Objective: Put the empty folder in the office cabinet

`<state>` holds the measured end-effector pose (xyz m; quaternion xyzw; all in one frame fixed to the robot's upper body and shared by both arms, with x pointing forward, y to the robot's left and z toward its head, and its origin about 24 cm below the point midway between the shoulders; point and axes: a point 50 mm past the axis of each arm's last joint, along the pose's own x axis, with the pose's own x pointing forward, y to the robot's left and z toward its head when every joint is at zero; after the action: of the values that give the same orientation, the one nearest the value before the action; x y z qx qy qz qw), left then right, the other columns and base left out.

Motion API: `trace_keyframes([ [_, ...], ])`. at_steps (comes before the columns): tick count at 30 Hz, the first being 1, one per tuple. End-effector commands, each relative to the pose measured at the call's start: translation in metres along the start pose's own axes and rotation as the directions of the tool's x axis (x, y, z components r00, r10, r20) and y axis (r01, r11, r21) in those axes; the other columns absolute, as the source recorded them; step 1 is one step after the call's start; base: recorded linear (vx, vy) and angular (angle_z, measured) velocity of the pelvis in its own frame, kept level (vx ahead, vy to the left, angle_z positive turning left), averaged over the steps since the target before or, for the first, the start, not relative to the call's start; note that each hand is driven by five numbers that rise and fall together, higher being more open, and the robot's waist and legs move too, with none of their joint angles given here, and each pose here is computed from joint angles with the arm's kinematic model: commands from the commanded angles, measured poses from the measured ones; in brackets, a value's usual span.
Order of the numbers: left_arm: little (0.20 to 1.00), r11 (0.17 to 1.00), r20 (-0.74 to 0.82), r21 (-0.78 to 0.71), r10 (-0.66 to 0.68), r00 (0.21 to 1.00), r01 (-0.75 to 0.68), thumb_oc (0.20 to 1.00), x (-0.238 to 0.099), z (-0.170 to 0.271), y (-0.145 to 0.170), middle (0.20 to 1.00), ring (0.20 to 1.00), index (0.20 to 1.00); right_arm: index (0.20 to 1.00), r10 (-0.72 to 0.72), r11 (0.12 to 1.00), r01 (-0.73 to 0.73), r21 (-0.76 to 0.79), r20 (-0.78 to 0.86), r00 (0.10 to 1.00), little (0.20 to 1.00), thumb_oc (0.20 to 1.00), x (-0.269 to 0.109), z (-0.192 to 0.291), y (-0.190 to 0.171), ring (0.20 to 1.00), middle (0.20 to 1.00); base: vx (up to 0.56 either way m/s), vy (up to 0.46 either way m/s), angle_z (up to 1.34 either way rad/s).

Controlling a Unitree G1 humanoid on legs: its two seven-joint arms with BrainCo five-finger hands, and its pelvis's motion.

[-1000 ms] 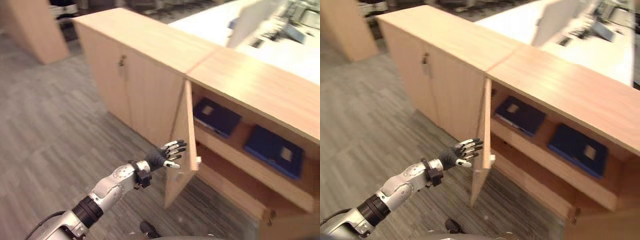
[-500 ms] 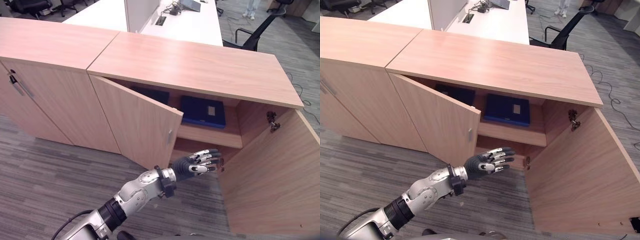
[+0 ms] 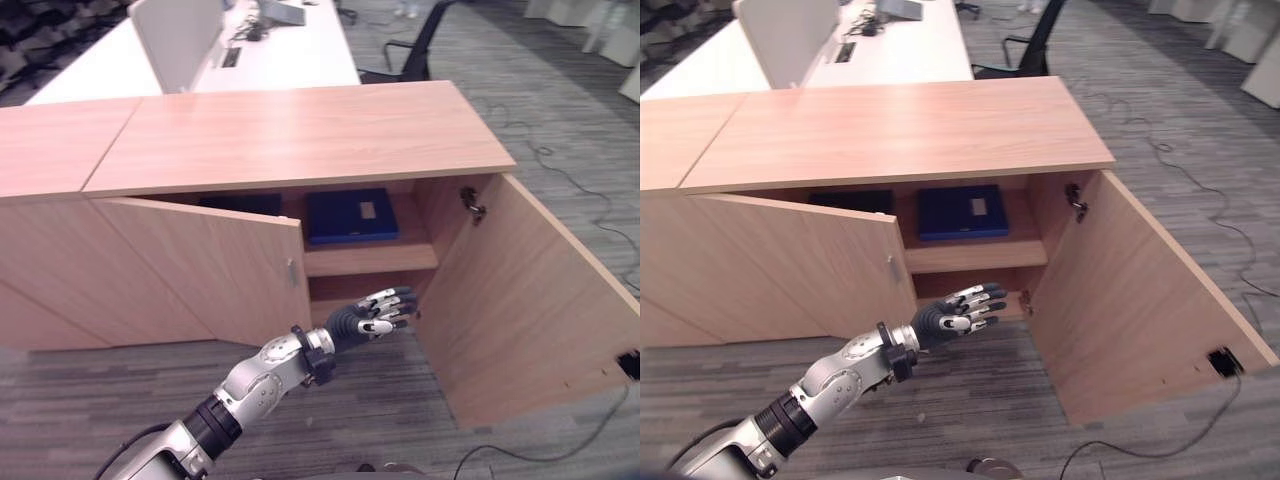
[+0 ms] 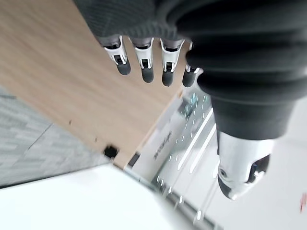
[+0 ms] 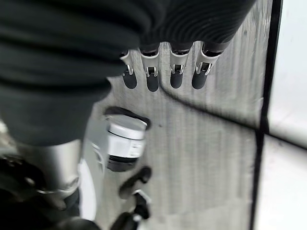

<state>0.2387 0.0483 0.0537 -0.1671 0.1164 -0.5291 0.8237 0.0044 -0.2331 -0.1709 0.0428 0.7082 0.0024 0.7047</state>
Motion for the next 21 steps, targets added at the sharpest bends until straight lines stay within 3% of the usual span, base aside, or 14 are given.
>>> trace_keyframes([
  [1,1.0,0.995,-0.026,0.089,0.042,0.999,-0.04,1.0,-0.029,-0.011,0.006,1.0,1.0,1.0,1.0,-0.013,0.989,0.02,0.143,-0.049,0.999,1.0,1.0,-0.001,-0.022,-0.002,1.0,1.0,-0.05,0.164,-0.44],
  [12,1.0,0.955,-0.338,0.164,0.289,0.895,-0.247,1.0,-0.094,-0.08,0.041,1.0,1.0,1.0,1.0,-0.066,0.951,0.084,0.299,-0.071,0.995,1.0,1.0,-0.008,-0.035,-0.019,1.0,1.0,-0.04,0.086,-0.01],
  [16,1.0,0.883,-0.49,0.337,0.462,0.74,-0.327,1.0,-0.133,-0.11,0.06,1.0,1.0,1.0,1.0,-0.209,0.904,0.211,0.371,-0.046,0.977,1.0,1.0,-0.026,-0.031,-0.063,1.0,1.0,-0.04,0.048,-0.02],
  [17,1.0,0.821,-0.556,0.43,0.568,0.606,-0.375,1.0,-0.157,-0.131,0.069,1.0,1.0,1.0,1.0,-0.329,0.85,0.288,0.442,0.017,0.944,1.0,1.0,-0.047,-0.016,-0.103,1.0,1.0,-0.03,0.024,0.02],
  [21,1.0,0.757,-0.638,0.499,0.651,0.411,-0.423,1.0,-0.174,-0.169,0.07,1.0,1.0,1.0,1.0,-0.509,0.771,0.35,0.532,0.185,0.841,1.0,1.0,-0.089,0.034,-0.158,1.0,1.0,-0.01,-0.002,0.09],
])
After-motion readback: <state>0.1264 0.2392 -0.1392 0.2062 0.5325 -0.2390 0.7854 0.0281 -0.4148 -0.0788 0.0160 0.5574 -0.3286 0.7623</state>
